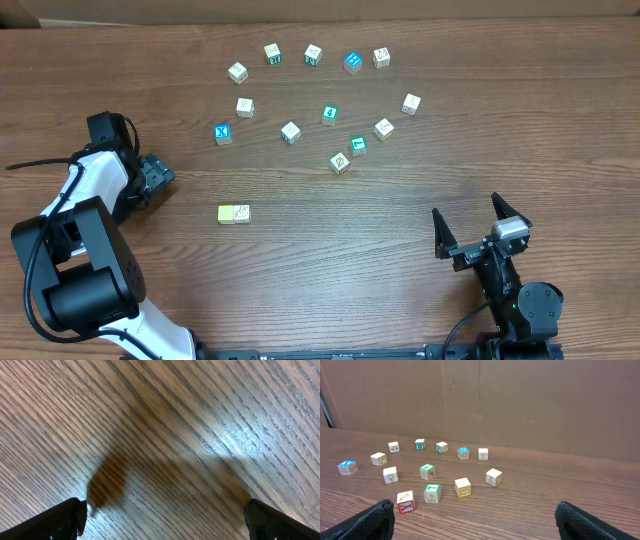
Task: Form a horizontal line
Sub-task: 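Raise the right arm and swing it over the heart's right side, then lower the open right gripper onto the leaf-pictured block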
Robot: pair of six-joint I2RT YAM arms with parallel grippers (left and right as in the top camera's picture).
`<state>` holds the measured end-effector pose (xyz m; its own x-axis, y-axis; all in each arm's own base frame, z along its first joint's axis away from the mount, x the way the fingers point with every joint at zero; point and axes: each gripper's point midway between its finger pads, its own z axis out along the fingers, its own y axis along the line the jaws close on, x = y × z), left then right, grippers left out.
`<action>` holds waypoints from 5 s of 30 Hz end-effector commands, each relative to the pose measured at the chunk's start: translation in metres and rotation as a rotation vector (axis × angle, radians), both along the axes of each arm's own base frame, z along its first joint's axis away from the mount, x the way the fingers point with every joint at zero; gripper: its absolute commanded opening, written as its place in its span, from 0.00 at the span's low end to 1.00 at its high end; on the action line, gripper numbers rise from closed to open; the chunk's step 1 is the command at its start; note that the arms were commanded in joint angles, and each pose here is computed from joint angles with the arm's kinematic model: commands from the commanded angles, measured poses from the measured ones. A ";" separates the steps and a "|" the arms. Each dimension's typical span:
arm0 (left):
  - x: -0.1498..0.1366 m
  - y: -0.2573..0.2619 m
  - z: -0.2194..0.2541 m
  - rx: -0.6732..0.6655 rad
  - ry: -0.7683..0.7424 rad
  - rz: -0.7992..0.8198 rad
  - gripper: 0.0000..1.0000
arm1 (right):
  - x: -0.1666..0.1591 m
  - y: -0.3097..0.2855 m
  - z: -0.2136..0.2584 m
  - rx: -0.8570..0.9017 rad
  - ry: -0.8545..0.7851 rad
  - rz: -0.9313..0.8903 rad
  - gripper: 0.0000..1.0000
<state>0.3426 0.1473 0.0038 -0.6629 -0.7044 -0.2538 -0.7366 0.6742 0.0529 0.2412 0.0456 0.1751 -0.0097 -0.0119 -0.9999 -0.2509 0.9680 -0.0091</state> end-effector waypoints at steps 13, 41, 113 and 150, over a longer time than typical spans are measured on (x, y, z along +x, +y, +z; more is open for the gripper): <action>-0.004 -0.004 -0.008 -0.017 0.023 -0.001 1.00 | -0.005 0.003 0.027 0.082 -0.049 0.020 1.00; -0.004 -0.004 -0.008 -0.017 0.024 -0.002 1.00 | 0.003 0.015 0.263 0.106 0.162 0.085 1.00; -0.004 -0.004 -0.008 -0.017 0.024 -0.002 0.99 | 0.159 0.166 -0.134 0.076 1.069 -0.094 0.41; -0.004 -0.004 -0.008 -0.017 0.023 -0.001 1.00 | 0.154 0.194 -0.130 -0.102 0.980 0.087 0.59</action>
<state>0.3440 0.1451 0.0035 -0.6633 -0.7056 -0.2492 -0.7349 0.6770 0.0390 0.3957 0.2434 0.0498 -0.8354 -0.1096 -0.5386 -0.2457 0.9511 0.1875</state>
